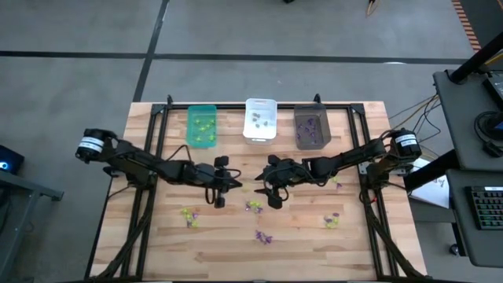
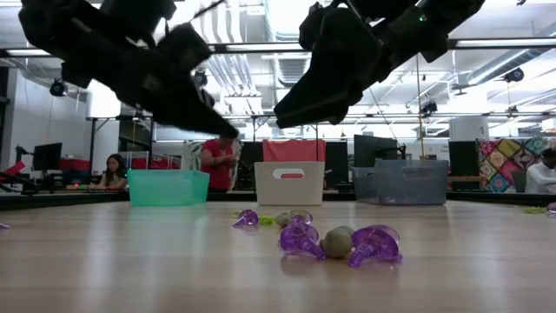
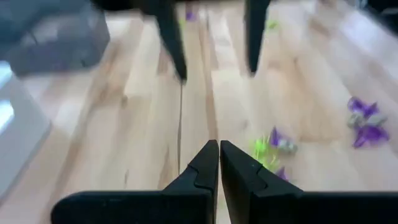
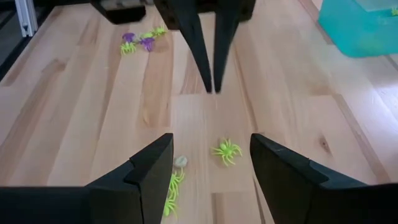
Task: Sort Halloween decoration
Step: Put the green spider toy into the blue bin
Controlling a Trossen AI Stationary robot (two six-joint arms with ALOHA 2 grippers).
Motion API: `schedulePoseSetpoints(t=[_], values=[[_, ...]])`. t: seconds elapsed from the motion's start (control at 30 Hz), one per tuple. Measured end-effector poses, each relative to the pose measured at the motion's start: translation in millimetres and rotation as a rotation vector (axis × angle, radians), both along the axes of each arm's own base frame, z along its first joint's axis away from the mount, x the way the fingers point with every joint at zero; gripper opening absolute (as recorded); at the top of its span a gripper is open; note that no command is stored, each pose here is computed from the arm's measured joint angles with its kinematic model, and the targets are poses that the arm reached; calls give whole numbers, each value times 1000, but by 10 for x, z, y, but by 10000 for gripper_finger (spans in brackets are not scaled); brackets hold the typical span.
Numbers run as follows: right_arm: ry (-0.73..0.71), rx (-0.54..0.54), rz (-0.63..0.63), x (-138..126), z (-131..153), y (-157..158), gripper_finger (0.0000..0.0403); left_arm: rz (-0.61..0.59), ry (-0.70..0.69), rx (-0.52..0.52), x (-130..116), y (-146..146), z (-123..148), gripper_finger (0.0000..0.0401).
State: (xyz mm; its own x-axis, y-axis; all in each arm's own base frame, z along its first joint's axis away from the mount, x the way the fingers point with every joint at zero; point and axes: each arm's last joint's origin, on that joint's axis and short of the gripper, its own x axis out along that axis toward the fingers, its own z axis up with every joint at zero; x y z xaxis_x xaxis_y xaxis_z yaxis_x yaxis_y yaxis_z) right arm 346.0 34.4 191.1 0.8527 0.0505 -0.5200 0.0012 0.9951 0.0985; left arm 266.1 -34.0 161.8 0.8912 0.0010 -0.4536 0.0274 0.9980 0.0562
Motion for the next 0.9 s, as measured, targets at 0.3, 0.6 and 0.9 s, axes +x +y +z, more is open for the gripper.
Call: schedulePoseSetpoints(t=[0.3,0.6,0.9], values=[[-3,0,0,1,2,0,208,81,75,9,68,12,-263,58],[-2,0,0,-1,-1,0,208,112,97,21,179,4,-623,168],[-2,-8,-14,-1,-3,-5,208,148,126,-35,199,1,-799,176]])
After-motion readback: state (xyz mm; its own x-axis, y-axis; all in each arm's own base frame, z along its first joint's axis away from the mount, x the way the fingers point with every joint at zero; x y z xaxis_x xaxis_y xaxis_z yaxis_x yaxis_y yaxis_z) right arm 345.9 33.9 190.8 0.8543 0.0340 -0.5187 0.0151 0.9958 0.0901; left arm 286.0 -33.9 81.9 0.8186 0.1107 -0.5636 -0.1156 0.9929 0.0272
